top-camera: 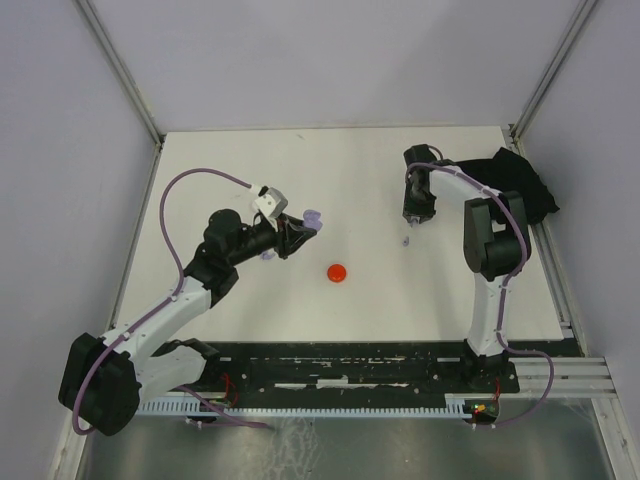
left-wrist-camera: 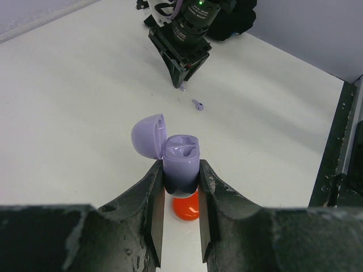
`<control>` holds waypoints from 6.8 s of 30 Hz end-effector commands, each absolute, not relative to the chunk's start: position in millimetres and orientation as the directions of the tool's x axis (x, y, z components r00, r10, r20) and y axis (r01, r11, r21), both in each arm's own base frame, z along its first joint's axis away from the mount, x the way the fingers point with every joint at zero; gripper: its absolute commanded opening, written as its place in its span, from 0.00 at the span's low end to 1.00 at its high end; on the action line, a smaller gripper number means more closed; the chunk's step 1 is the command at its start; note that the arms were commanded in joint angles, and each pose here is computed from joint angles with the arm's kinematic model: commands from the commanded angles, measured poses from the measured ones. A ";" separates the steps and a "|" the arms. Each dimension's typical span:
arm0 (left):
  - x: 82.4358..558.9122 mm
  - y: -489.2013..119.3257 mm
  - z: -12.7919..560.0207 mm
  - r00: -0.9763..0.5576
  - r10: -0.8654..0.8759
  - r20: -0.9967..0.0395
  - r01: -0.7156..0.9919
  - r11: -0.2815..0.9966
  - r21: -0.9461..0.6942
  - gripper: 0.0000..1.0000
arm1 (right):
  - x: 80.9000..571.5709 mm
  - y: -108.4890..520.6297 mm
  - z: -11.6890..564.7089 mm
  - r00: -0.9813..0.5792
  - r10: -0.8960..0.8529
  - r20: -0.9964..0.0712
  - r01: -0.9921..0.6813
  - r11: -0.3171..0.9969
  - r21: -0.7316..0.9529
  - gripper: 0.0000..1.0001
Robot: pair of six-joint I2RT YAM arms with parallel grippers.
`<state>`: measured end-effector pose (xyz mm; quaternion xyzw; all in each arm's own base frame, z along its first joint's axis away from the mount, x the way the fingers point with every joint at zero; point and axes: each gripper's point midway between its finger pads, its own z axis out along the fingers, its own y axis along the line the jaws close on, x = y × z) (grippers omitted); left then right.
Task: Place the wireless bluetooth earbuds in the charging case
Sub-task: Pick up the earbud from the center of the board, then place the earbud in the charging case, then adjust the earbud with the charging case.
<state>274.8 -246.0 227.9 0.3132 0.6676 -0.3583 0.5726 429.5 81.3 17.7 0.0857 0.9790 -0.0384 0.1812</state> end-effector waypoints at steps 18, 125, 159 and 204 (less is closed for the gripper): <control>276.4 -250.2 250.0 -0.064 -0.042 -0.997 0.840 0.537 -0.076 0.03 | 423.0 93.6 61.4 -0.875 0.166 -0.455 0.165 0.985 0.042 0.23; 233.1 -253.7 331.1 0.156 -0.315 -0.936 0.919 0.394 0.021 0.03 | 242.5 317.9 365.2 -0.298 0.243 -0.923 -0.774 0.504 0.382 0.51; 238.0 -257.5 299.2 0.256 -0.111 -0.960 0.904 0.379 0.197 0.03 | 241.0 335.5 327.4 -0.734 0.073 -0.675 -0.492 0.627 0.604 0.38; 226.2 -260.8 291.0 0.219 -0.126 -0.968 0.933 0.317 0.170 0.03 | 237.9 322.7 340.5 -0.615 0.001 -0.788 -0.645 0.575 0.503 0.14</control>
